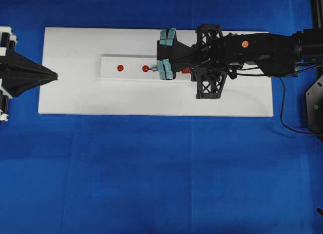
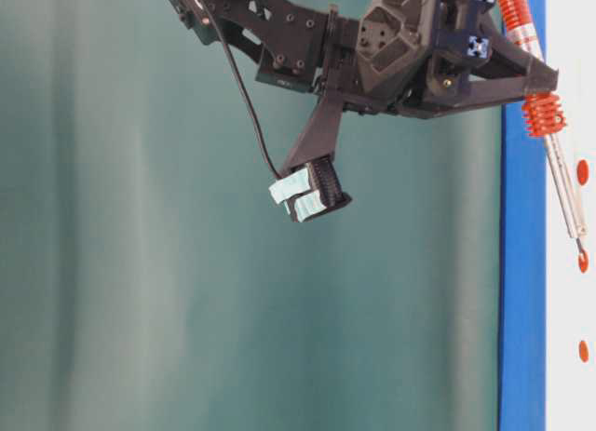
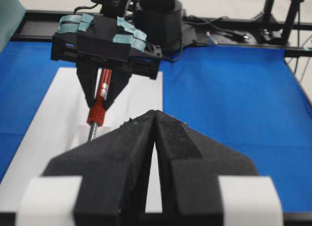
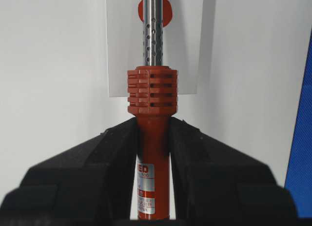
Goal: Touch the tip of the soldering iron to the mark.
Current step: 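Lower the iron tip onto the middle red dot, then raise the iron tip and move it right past the dots, then lower the iron tip onto the rightmost red dot, then lift the iron tip up off the rightmost dot, then carry the soldering iron back to the table in front of the board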
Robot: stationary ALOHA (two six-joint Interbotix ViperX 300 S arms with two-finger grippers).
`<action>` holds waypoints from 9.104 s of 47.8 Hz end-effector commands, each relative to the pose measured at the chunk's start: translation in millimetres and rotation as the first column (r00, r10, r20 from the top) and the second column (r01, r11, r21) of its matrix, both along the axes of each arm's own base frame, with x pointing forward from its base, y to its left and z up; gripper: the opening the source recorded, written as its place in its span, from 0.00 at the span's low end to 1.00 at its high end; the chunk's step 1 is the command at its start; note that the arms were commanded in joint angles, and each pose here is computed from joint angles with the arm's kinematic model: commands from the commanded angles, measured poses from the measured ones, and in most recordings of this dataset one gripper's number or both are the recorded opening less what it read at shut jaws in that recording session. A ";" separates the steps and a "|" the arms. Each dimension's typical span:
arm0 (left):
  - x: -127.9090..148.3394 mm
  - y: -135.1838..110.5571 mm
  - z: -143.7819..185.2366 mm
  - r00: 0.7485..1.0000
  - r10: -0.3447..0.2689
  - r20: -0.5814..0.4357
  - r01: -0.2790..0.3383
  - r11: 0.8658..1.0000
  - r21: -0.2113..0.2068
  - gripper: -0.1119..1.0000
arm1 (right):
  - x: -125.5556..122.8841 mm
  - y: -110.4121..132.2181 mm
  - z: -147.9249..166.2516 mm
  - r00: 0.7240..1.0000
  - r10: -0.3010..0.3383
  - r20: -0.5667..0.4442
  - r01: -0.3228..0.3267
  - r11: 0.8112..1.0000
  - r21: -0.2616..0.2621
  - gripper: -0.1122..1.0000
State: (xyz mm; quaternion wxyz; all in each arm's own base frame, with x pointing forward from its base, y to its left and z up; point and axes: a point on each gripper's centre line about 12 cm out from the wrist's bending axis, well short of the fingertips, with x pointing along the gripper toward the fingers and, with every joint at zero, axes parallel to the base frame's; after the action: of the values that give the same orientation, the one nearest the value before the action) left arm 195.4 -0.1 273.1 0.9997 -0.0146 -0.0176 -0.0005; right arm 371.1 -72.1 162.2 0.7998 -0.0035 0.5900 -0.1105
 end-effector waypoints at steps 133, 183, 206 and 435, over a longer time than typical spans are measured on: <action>1.4 0.0 4.0 1.000 0.000 0.011 0.000 1.000 -0.008 0.12 | -77.6 3.9 107.1 0.996 -0.049 0.079 0.053 0.997 -0.058 0.16; 1.6 0.2 3.1 1.000 0.001 0.008 -0.001 1.000 -0.006 0.12 | -51.3 7.7 5.1 1.000 -0.009 -0.011 0.009 1.000 0.008 0.16; 1.8 0.0 2.8 1.000 0.000 0.006 0.000 1.000 -0.008 0.12 | -52.3 0.7 3.1 0.999 -0.028 -0.016 0.028 1.000 0.008 0.16; 1.1 -3.6 6.1 0.999 -0.019 0.028 0.019 1.000 -0.012 0.12 | 41.9 190.2 88.5 0.966 0.039 0.254 -0.046 0.999 0.022 0.16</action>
State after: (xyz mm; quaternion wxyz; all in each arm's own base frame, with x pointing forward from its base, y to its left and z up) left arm 195.4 -2.8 274.2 0.9995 -0.0201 -0.0221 -0.0076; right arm 407.4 118.9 234.9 0.8595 -0.0004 0.5036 -0.0871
